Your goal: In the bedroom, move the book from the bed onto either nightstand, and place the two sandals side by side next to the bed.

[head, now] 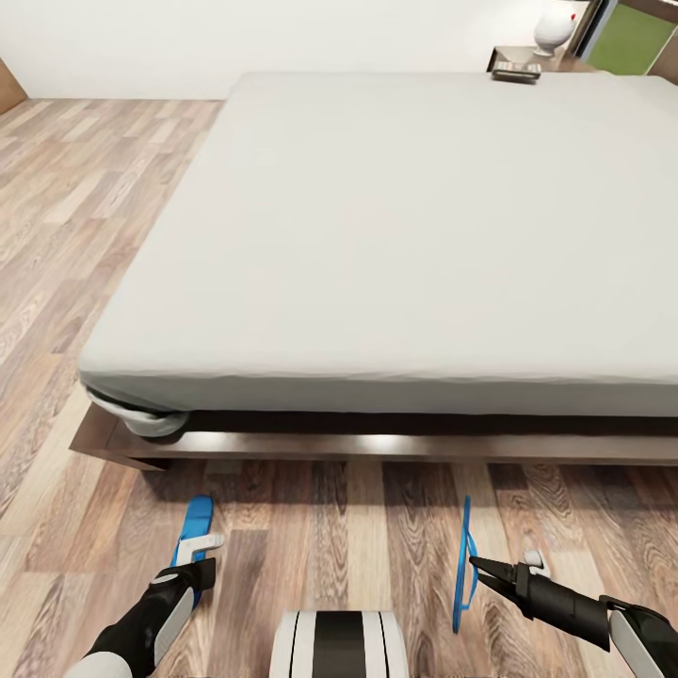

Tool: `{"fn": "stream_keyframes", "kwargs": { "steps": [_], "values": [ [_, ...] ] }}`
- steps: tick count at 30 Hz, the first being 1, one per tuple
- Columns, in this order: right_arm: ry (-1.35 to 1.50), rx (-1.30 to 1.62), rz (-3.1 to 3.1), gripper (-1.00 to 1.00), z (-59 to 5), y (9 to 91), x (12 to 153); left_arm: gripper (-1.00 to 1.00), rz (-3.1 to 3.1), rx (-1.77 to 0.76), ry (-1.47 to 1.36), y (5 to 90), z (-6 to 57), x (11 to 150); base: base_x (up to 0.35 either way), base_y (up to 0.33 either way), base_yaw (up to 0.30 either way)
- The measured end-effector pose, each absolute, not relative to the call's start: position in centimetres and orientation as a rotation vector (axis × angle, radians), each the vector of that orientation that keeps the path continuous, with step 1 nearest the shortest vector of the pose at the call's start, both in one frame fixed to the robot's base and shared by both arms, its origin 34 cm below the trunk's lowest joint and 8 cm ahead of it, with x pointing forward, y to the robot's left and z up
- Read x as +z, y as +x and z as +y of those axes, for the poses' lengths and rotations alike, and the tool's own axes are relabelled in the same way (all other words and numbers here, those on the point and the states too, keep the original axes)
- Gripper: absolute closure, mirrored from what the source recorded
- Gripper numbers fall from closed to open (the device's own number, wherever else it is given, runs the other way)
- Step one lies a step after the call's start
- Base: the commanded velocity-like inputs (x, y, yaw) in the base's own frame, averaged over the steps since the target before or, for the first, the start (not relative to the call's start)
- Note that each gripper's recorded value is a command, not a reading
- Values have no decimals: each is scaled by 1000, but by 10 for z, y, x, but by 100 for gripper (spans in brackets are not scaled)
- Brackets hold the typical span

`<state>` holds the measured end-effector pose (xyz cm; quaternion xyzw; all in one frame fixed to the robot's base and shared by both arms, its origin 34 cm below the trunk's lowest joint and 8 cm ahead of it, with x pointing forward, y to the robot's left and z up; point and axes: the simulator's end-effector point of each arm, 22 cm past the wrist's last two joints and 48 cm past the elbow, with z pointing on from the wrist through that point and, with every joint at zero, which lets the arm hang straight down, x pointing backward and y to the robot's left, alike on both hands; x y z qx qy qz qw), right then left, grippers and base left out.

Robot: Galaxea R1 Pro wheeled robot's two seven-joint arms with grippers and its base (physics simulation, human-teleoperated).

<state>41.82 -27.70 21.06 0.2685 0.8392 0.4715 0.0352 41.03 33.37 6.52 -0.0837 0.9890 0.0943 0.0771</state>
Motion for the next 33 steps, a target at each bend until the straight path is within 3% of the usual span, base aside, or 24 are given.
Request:
{"fn": "stream_keyframes", "kwargs": {
  "steps": [33],
  "values": [
    [845, 1447, 2591, 100, -278, 413, 204, 100, 2983, 285, -249, 402, 333, 58, 0, 0, 0]
  ]
}}
